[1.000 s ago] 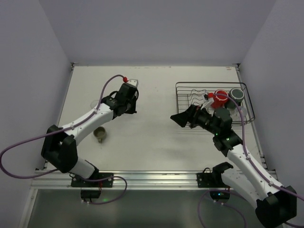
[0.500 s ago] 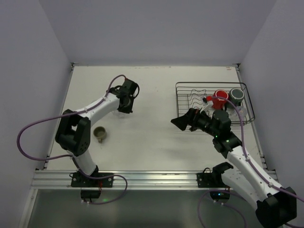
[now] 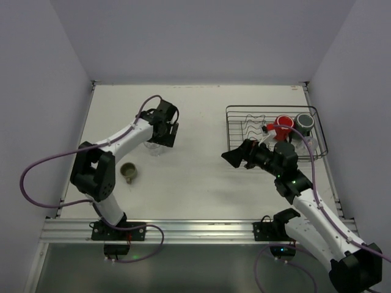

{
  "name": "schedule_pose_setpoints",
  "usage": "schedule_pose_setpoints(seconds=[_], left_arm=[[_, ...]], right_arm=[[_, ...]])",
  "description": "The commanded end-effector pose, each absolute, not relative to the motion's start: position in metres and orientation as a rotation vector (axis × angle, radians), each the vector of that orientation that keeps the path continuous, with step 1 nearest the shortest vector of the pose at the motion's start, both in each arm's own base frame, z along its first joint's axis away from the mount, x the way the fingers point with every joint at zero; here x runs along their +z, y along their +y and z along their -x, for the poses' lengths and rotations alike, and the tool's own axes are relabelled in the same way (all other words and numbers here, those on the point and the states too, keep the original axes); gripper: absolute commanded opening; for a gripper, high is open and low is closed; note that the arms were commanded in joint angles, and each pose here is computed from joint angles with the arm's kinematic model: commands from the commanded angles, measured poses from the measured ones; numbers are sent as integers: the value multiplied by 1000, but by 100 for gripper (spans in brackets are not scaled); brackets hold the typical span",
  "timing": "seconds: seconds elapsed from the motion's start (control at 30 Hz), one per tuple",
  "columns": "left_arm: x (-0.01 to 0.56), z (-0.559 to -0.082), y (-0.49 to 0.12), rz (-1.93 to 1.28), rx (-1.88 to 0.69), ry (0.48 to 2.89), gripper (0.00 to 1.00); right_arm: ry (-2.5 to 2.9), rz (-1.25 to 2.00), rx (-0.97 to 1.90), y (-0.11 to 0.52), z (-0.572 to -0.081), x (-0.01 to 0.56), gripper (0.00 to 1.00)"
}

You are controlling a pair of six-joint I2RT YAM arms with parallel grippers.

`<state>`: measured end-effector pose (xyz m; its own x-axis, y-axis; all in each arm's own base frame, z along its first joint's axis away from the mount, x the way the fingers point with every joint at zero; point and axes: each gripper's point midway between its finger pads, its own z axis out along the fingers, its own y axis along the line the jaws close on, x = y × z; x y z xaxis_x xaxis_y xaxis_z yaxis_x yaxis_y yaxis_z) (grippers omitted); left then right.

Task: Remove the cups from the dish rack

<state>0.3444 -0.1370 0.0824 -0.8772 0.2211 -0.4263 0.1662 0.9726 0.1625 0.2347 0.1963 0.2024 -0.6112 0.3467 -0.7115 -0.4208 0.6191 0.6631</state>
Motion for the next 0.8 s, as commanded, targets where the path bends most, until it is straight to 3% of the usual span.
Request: schedule_pose_setpoints(seconds=[0.0, 0.17, 0.27, 0.37, 0.57, 0.77], left_arm=[[159, -361, -149, -236, 14, 2458, 79], [232, -353, -176, -254, -280, 2220, 86], [306, -312, -193, -333, -540, 1972, 87], [343, -263, -201, -419, -738, 1772, 89], [355, -189, -192, -529, -895, 1549, 96], [324, -162, -193, -593, -944, 1513, 98]], right_arm=[[1913, 42, 985, 185, -244, 220, 99], [1910, -108, 793, 153, -264, 221, 99], [1919, -244, 654, 115, -283, 213, 96], [1906, -427, 480, 63, -303, 200, 92], [1815, -654, 24, -30, -323, 212, 93], [1761, -808, -256, -98, -317, 218, 94]])
